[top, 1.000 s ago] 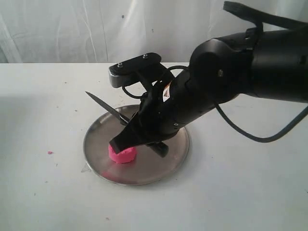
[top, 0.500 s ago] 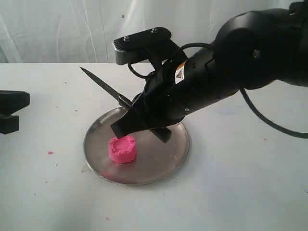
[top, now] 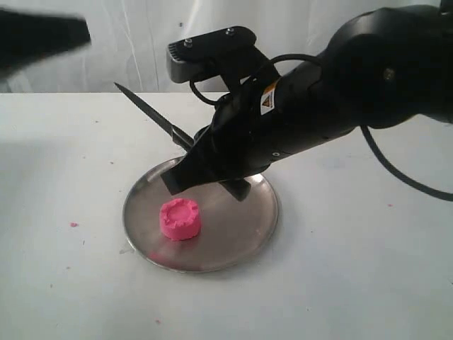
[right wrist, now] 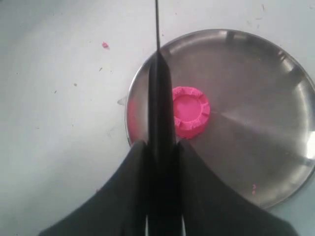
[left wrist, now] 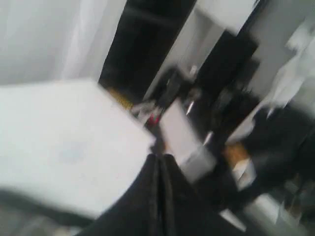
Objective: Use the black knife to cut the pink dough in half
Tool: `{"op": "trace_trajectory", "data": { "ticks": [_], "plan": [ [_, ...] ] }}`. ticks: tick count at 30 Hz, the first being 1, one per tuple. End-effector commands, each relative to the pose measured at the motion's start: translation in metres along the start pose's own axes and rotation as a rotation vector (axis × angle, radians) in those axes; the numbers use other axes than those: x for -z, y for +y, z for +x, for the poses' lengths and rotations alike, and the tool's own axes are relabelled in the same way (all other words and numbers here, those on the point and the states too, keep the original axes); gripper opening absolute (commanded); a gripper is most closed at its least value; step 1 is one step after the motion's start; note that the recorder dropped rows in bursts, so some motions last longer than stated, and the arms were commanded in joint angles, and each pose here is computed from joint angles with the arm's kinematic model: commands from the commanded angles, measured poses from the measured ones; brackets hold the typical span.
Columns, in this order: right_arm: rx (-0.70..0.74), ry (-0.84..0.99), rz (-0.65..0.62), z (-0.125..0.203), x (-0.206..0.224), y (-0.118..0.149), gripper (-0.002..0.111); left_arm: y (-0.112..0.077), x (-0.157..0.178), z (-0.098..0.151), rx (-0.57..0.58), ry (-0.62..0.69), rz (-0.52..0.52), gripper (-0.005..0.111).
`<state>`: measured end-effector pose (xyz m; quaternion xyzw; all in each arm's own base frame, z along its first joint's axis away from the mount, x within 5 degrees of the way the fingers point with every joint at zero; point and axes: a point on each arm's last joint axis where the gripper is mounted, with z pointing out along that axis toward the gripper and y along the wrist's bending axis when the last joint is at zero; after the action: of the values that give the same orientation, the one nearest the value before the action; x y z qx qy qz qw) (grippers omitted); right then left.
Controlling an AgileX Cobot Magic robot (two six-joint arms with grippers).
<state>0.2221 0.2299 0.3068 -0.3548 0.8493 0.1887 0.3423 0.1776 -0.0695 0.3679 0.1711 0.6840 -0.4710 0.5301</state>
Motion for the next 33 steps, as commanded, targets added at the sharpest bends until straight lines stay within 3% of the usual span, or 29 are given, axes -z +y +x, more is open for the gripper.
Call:
{"op": "trace_trajectory", "data": {
  "ticks": [1,2,3,5,7,8,10,11,15,18,19,23,33],
  "plan": [
    [0.010,-0.024,0.013,-0.002,0.004,-0.003,0.000,-0.017,0.014,-0.057,0.140,-0.504,0.087,0.000],
    [0.010,-0.024,0.013,-0.002,0.004,-0.003,0.000,-0.010,0.016,-0.061,0.095,-0.555,-0.013,0.000],
    [0.010,-0.023,0.013,-0.002,0.004,-0.003,0.000,0.013,0.020,-0.060,0.110,-0.563,-0.283,0.000],
    [0.010,-0.018,0.012,-0.001,0.004,-0.003,0.000,0.044,0.029,-0.052,0.207,-0.537,-0.605,0.000],
    [0.010,-0.016,0.012,-0.001,0.004,-0.003,0.000,0.064,0.028,-0.041,0.267,-0.490,-0.734,0.000],
    [0.010,-0.016,0.012,-0.001,0.004,-0.003,0.000,0.071,0.023,-0.034,0.244,-0.437,-0.732,0.000],
    [0.013,-0.041,0.016,-0.003,0.004,-0.004,0.000,0.088,-0.005,-0.010,0.150,-0.197,-0.578,0.000],
    [0.018,-0.056,0.022,-0.005,0.004,-0.004,0.000,0.106,-0.019,0.010,0.193,-0.052,-0.533,0.000],
    [0.026,-0.050,0.029,-0.004,0.004,-0.005,0.000,0.152,-0.036,0.055,0.330,0.184,-0.565,0.000],
    [-0.002,-0.029,0.026,-0.002,0.004,-0.005,0.000,0.171,-0.053,0.096,0.388,0.375,-0.396,0.000],
    [-0.015,-0.033,0.030,-0.003,0.005,-0.005,0.000,0.175,-0.056,0.108,0.392,0.442,-0.383,0.000],
    [-0.011,-0.053,0.035,-0.005,0.012,-0.005,0.000,0.186,-0.064,0.131,0.391,0.516,-0.468,0.000],
    [-0.005,-0.082,0.038,-0.007,0.023,-0.004,0.000,0.188,-0.072,0.137,0.336,0.527,-0.580,0.000]
  ]
}}
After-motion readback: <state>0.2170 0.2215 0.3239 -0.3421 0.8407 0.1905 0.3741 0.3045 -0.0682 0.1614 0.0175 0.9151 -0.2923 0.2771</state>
